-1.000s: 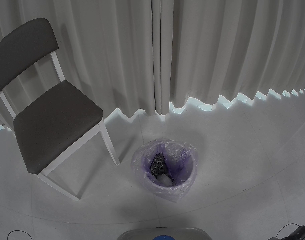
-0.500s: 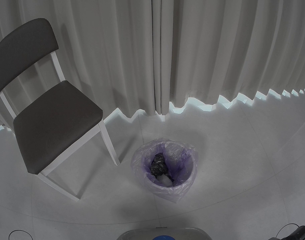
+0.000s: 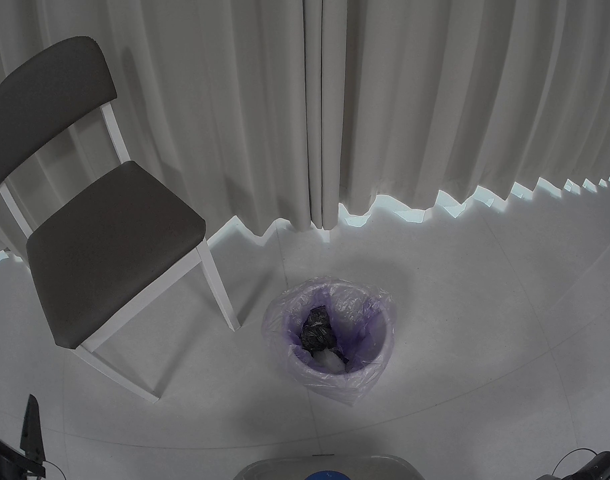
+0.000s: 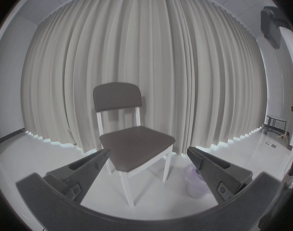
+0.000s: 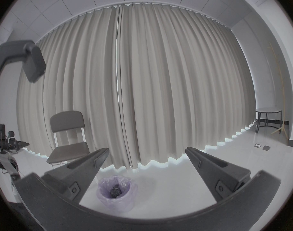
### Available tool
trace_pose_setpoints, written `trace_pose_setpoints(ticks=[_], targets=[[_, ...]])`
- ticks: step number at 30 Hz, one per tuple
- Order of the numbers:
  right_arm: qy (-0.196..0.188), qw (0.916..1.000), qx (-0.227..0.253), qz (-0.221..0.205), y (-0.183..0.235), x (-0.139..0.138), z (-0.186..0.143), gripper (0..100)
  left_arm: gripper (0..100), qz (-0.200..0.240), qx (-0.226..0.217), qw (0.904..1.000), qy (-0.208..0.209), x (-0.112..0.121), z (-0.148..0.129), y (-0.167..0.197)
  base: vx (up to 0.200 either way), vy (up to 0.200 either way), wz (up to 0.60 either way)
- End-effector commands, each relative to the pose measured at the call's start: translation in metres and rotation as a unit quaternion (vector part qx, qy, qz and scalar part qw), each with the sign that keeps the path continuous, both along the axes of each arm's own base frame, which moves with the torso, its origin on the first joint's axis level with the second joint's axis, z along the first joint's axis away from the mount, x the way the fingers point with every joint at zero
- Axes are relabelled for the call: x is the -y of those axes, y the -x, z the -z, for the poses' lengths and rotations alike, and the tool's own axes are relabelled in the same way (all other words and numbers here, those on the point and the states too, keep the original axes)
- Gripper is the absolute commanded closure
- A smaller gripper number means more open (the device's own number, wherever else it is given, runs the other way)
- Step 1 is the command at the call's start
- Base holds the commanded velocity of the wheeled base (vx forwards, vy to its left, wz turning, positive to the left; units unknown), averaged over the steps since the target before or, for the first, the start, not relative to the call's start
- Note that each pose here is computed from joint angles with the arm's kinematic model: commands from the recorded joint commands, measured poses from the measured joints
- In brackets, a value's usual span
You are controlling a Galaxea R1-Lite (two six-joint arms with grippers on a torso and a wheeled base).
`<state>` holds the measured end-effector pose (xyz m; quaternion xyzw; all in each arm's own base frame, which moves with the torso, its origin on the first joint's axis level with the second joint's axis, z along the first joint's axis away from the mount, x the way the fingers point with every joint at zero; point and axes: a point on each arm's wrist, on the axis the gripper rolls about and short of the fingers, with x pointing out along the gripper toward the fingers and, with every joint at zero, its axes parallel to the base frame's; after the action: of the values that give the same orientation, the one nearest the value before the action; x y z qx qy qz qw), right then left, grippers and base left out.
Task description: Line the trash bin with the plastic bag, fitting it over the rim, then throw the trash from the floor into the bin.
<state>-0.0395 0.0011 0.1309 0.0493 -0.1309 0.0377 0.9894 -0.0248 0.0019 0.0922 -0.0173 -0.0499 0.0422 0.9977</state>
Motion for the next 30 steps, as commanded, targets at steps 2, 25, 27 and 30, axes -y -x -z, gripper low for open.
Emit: trace_pose_setpoints(ticks=[2,25,27,30], targets=[[0.005,0.9996,-0.028,0.004,-0.013,0.000,0.031,0,0,0.016,-0.034,0.9993,0.006,0.001,0.013,-0.002,0.000,0.000,0.00],[0.034,0.9950,-0.091,-0.024,-0.016,-0.001,0.047,0,0,0.039,-0.053,0.9978,-0.012,0.002,0.017,-0.002,0.000,0.000,0.00],[0.034,0.9949,-0.091,-0.027,-0.016,-0.002,0.047,0,0,0.039,-0.053,0.9977,-0.012,0.002,0.017,-0.002,0.000,0.000,0.00],[0.027,0.9938,-0.098,-0.045,-0.016,-0.002,0.048,0,0,0.039,-0.054,0.9977,-0.012,0.002,0.017,-0.002,0.000,0.000,0.00]])
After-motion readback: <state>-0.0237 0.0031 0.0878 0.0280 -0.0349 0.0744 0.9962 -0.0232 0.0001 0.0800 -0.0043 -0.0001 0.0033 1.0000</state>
